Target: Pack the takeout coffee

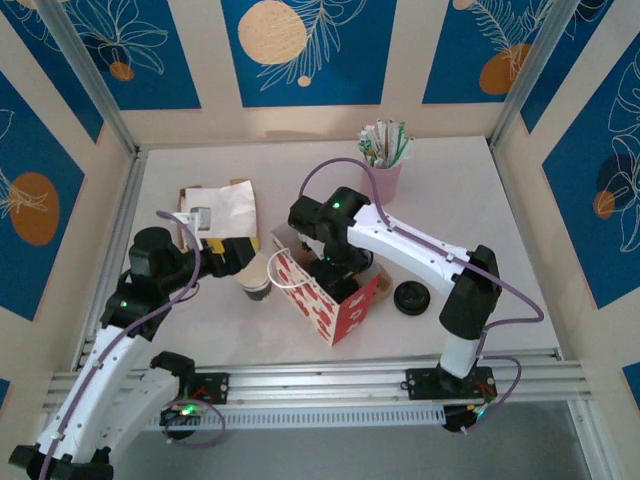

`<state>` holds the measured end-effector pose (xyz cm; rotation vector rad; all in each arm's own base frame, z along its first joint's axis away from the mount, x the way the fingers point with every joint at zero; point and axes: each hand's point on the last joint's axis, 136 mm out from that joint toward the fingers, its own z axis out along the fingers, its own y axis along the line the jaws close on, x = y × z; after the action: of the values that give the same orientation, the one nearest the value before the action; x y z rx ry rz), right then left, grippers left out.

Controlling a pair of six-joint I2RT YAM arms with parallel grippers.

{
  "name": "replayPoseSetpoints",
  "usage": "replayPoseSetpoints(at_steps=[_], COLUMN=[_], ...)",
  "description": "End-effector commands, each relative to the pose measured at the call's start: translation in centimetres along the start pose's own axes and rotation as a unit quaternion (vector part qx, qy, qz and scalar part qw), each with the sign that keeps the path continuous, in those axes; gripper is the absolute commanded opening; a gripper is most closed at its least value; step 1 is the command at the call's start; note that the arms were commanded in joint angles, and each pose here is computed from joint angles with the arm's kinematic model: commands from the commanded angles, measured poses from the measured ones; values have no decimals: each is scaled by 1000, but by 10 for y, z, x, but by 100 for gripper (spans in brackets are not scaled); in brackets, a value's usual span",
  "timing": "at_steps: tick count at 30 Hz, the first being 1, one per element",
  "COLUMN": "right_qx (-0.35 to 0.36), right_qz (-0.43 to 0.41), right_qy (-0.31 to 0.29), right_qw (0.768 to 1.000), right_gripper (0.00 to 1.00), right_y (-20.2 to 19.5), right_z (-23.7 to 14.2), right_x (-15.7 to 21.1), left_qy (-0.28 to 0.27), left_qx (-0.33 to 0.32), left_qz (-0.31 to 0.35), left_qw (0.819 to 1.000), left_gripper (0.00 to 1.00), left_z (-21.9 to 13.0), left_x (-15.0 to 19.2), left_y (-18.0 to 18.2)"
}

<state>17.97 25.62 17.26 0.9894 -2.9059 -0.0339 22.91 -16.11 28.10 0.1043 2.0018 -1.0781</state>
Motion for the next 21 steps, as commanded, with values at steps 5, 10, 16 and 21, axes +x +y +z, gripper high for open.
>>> replayPoseSetpoints(at_steps=[5,10,16,21], right_qx=[-16,-17,-20,-23], right_qz=[-7,-7,-9,-7], right_qy=[0,-11,-22,-27], right_qw=[1000,1000,1000,999], right_gripper=[65,65,65,65], right_y=[3,2,1,0], right_z=[2,1,3,5], right_x=[-2,-4,-7,-7], left_qy=[-16,-9,1,13], left_qx=[39,51,55,63], left_qz=[46,67,103,132], left_qw=[998,996,993,989], left_gripper=[100,100,100,100], left_z=[-8,-2,5,12], left_x=[-20,-26,-31,-31], left_y=[-32,-44,-60,-74])
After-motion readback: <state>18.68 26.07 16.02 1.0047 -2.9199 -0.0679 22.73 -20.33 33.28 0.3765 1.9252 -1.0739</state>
